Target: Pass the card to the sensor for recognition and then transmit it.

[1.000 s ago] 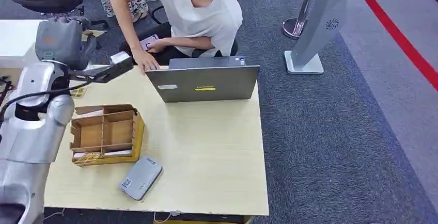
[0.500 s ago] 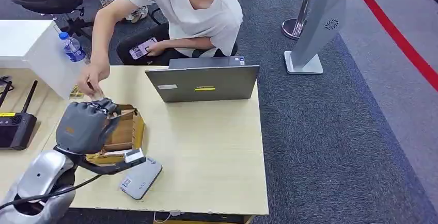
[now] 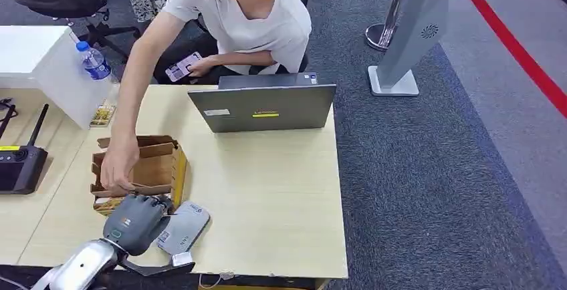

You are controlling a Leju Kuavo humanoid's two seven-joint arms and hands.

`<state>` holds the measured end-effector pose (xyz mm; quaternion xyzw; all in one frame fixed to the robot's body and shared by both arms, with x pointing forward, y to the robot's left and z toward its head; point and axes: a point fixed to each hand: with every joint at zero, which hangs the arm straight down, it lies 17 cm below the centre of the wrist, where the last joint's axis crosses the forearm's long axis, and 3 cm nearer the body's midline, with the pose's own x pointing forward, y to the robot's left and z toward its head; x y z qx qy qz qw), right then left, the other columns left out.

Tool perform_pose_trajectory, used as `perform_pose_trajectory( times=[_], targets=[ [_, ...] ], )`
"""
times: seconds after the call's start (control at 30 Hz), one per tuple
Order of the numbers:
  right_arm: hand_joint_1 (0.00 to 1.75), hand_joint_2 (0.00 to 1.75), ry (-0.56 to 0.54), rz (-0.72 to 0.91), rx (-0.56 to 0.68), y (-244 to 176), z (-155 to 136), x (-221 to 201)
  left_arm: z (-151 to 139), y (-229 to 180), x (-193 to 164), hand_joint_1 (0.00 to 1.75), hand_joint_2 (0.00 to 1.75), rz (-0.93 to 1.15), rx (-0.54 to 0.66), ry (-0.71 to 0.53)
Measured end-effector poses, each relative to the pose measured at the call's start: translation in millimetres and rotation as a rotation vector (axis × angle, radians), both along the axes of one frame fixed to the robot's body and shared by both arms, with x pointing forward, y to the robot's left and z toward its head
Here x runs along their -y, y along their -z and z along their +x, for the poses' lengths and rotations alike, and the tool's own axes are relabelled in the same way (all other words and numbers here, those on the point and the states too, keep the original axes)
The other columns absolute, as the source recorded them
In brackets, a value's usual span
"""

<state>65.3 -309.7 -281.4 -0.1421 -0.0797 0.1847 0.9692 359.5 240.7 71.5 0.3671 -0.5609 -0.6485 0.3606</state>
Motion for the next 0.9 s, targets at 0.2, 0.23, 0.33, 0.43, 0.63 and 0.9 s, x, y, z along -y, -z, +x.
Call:
perform_pose_trajectory(
  times=[0.2,0.23,0.33,0.43,0.63,0.9],
  targets=[
    [0.00,0.00,0.001,-0.001,-0.003,0,-1,0,-11,19,-4,1.75,1.75,0.031,-0.051,0.013],
    [0.00,0.00,0.000,-0.001,-0.004,0,-1,0,-12,20,-4,1.75,1.75,0.033,-0.055,0.017],
    [0.00,0.00,-0.001,0.000,-0.004,0,0,0,-16,27,-2,1.75,1.75,0.038,-0.077,0.024],
    [0.00,0.00,-0.001,-0.001,-0.005,0,0,0,-21,35,-1,1.75,1.75,0.041,-0.106,0.034],
    [0.00,0.00,-0.001,-0.002,-0.006,0,-1,0,-18,30,-1,1.75,1.75,0.012,-0.096,0.032],
    [0.00,0.00,-0.012,-0.009,-0.004,0,-2,1,26,-74,22,1.75,1.75,-0.160,0.194,0.015]
  ],
)
